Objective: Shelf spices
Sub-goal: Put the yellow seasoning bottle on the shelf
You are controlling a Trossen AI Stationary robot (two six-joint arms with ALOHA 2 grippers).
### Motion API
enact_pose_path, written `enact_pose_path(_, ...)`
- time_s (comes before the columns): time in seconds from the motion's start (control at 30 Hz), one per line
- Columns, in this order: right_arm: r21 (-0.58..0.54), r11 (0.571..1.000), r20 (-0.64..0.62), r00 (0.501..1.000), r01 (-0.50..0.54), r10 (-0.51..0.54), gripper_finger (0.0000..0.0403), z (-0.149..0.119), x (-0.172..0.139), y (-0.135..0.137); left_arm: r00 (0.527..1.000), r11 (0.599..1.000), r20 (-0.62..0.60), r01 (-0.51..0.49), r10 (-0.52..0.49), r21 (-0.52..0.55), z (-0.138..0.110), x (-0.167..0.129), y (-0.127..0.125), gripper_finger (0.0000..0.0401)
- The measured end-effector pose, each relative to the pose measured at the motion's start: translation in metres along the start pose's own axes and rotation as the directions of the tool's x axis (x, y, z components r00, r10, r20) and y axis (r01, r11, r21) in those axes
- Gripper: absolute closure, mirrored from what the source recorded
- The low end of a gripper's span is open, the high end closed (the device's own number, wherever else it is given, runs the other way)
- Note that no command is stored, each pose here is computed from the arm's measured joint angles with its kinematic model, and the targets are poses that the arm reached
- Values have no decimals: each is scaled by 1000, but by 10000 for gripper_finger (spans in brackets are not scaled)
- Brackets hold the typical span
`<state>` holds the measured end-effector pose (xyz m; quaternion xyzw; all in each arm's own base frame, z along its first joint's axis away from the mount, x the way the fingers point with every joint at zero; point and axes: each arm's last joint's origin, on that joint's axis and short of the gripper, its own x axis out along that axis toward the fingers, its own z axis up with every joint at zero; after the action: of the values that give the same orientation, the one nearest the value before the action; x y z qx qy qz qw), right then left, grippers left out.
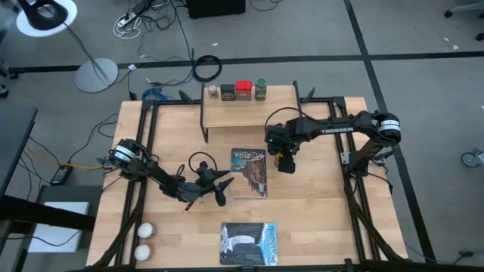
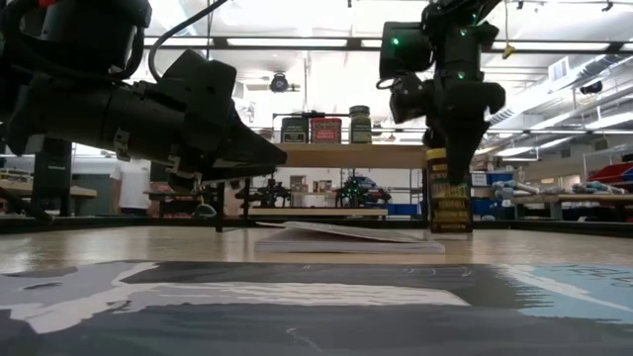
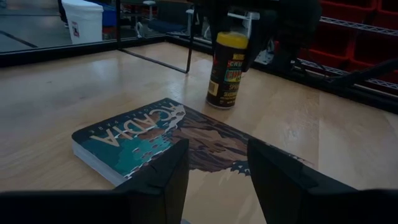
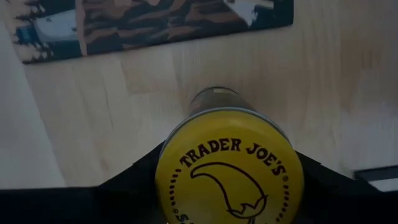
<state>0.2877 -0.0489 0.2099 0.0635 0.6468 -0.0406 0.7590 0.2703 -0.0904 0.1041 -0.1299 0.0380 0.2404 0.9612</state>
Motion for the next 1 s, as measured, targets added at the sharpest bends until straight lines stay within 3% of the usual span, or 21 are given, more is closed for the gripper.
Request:
enact_pose_path(0.3, -39, 999, 56, 998, -2, 4, 188, 19, -42, 10, 1000, 1000, 0, -1, 1, 0, 0, 0, 0, 234)
enact_pose_path(0.6, -99, 988, 175, 980, 115, -96, 188, 36, -123, 9, 1000, 1000, -1, -1, 1, 1, 0, 0, 0, 234)
enact_pose_path(0.8, -51, 983, 293, 944, 175, -152, 188, 39, -168, -26, 1000, 1000, -2, 1, -1, 0, 0, 0, 0, 234)
enact_pose_path(1.0, 42, 976, 312, 926, 212, -214, 188, 28, -183, -81, 1000, 1000, -3, 3, -3, 0, 0, 0, 0, 234)
